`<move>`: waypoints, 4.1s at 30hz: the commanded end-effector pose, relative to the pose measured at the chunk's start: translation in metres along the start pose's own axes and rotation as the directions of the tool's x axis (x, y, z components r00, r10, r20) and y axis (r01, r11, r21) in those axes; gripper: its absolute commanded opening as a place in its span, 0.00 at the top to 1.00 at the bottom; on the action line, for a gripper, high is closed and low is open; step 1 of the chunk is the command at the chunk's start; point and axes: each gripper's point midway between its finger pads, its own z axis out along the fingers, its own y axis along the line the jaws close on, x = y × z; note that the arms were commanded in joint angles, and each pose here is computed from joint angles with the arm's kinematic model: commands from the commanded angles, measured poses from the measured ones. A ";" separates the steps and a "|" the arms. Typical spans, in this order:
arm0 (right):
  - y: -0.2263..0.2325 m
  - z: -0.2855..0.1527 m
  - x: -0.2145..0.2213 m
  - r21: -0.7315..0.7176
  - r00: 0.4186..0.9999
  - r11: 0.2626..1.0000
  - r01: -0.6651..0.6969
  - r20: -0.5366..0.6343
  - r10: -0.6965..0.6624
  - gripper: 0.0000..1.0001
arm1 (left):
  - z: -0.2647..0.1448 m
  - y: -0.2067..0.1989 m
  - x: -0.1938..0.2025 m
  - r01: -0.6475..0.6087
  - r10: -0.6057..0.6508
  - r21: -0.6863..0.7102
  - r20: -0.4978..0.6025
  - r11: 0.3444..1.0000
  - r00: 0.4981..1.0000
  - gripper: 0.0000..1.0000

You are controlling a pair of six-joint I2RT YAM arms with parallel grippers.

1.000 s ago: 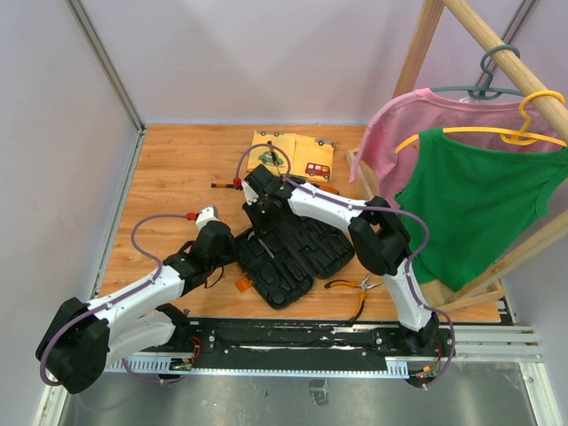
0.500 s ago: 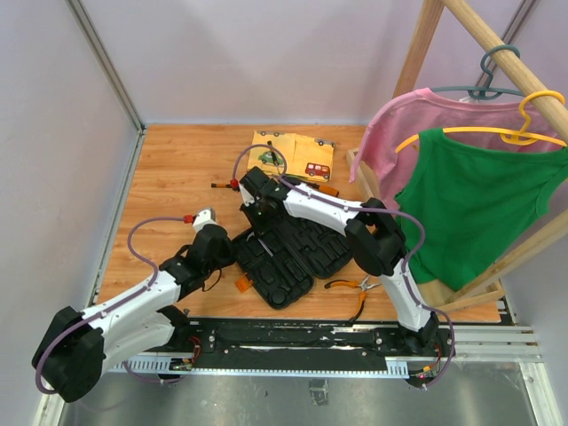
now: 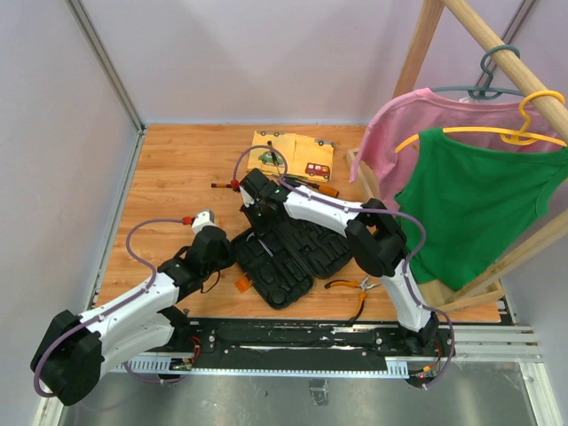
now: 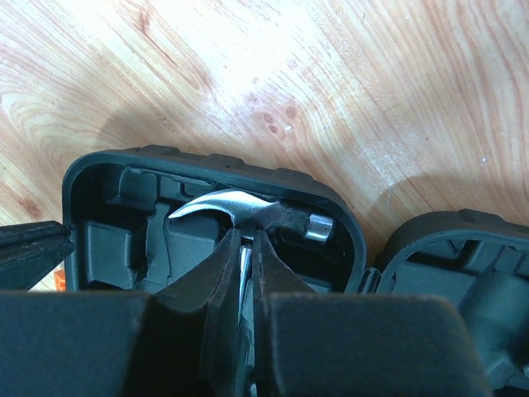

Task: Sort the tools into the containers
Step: Adjust the hammer in the storage box.

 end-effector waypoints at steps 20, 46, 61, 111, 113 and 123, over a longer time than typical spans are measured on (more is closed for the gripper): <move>0.011 -0.066 0.062 -0.026 0.994 0.998 0.050 0.097 -0.047 0.81 | -0.004 -0.043 -0.045 -0.092 0.086 0.079 0.075 0.993 0.993 0.94; 0.017 -0.068 0.113 -0.092 0.995 0.992 -0.092 0.032 0.095 0.82 | 0.052 -0.080 -0.020 -0.346 0.359 0.103 -0.157 0.933 0.920 0.96; 0.022 -0.078 0.110 -0.117 0.994 0.989 -0.089 0.058 0.096 0.77 | 0.053 -0.066 -0.007 -0.368 0.378 0.083 -0.195 0.926 0.905 0.95; 0.000 -0.027 0.176 0.013 0.974 0.993 -0.116 -0.193 0.116 0.87 | 0.062 -0.031 0.031 -0.408 0.396 0.029 -0.312 0.912 0.864 0.92; -0.002 -0.026 0.181 0.025 0.972 0.993 -0.116 -0.205 0.118 0.88 | 0.063 -0.031 0.031 -0.409 0.396 0.027 -0.314 0.912 0.863 0.92; -0.015 -0.015 0.200 0.086 0.961 0.990 -0.110 -0.245 0.128 0.93 | 0.061 -0.028 0.037 -0.410 0.391 0.022 -0.354 0.912 0.850 0.94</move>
